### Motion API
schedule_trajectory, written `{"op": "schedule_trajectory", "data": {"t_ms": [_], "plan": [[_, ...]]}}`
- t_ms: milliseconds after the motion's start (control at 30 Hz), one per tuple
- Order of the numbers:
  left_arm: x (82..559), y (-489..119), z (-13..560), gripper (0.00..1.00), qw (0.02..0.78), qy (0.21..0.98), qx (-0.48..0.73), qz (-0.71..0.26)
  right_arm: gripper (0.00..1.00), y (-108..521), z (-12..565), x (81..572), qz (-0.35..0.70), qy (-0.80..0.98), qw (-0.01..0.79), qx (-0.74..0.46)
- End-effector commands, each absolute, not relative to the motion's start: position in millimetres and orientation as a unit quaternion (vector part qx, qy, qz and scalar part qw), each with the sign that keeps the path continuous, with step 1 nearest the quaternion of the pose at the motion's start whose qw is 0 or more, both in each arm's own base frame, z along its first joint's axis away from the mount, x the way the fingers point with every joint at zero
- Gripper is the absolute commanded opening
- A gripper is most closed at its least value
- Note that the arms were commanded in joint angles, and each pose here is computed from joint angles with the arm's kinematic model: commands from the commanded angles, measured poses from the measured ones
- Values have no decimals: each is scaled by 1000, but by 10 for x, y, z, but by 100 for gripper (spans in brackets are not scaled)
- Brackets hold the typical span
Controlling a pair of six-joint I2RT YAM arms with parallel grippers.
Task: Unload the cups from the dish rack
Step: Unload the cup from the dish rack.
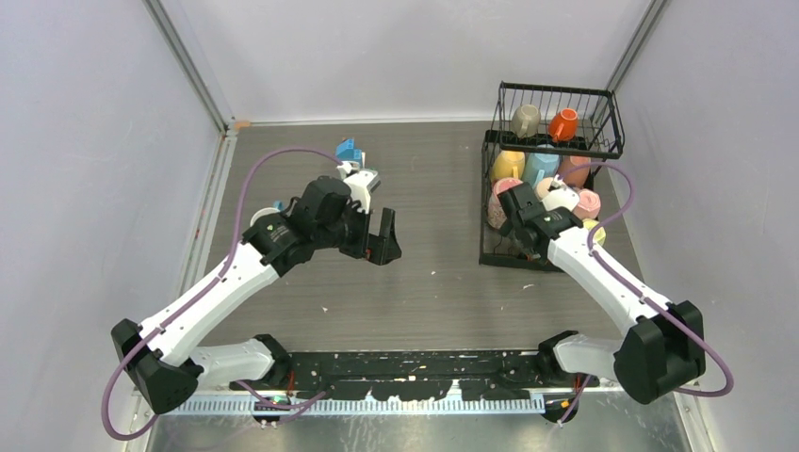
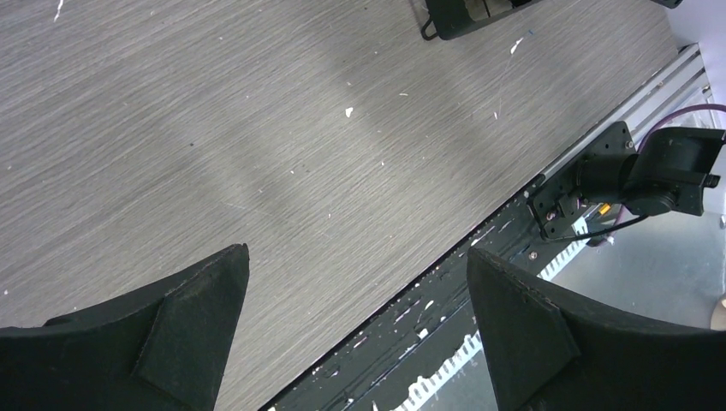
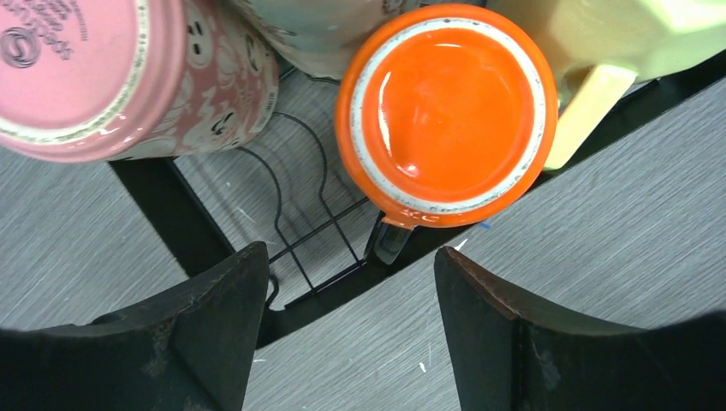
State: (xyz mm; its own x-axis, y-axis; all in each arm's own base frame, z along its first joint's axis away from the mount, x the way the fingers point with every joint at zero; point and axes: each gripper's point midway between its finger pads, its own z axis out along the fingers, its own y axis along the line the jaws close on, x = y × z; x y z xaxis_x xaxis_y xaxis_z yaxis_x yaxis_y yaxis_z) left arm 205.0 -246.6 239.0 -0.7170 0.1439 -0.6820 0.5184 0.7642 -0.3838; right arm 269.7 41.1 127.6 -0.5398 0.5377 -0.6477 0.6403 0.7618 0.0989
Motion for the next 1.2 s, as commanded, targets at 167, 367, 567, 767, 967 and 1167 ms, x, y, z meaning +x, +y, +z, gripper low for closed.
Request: {"op": "schedule_trajectory", "data": {"t_ms": [167, 367, 567, 767, 967, 1167], "plan": [[2004, -2505, 2473, 100, 335, 870, 186, -311, 65, 271, 1115, 2871, -95, 845, 369, 374], [2005, -2502, 2420, 100, 330, 873, 181, -309, 53, 263, 1000, 2912, -107, 846, 365, 374], [2010, -2506, 2376, 100, 325, 877, 177, -307, 45, 241, 887, 2898, -120, 847, 357, 376], [2014, -2518, 2353, 100, 321, 878, 177, -306, 39, 252, 813, 2874, -120, 849, 349, 379], [2021, -2520, 2334, 100, 319, 880, 176, -305, 30, 284, 823, 2867, -111, 852, 345, 378], [2031, -2523, 2339, 100, 321, 880, 177, -304, 17, 328, 957, 2889, -101, 851, 351, 376]]}}
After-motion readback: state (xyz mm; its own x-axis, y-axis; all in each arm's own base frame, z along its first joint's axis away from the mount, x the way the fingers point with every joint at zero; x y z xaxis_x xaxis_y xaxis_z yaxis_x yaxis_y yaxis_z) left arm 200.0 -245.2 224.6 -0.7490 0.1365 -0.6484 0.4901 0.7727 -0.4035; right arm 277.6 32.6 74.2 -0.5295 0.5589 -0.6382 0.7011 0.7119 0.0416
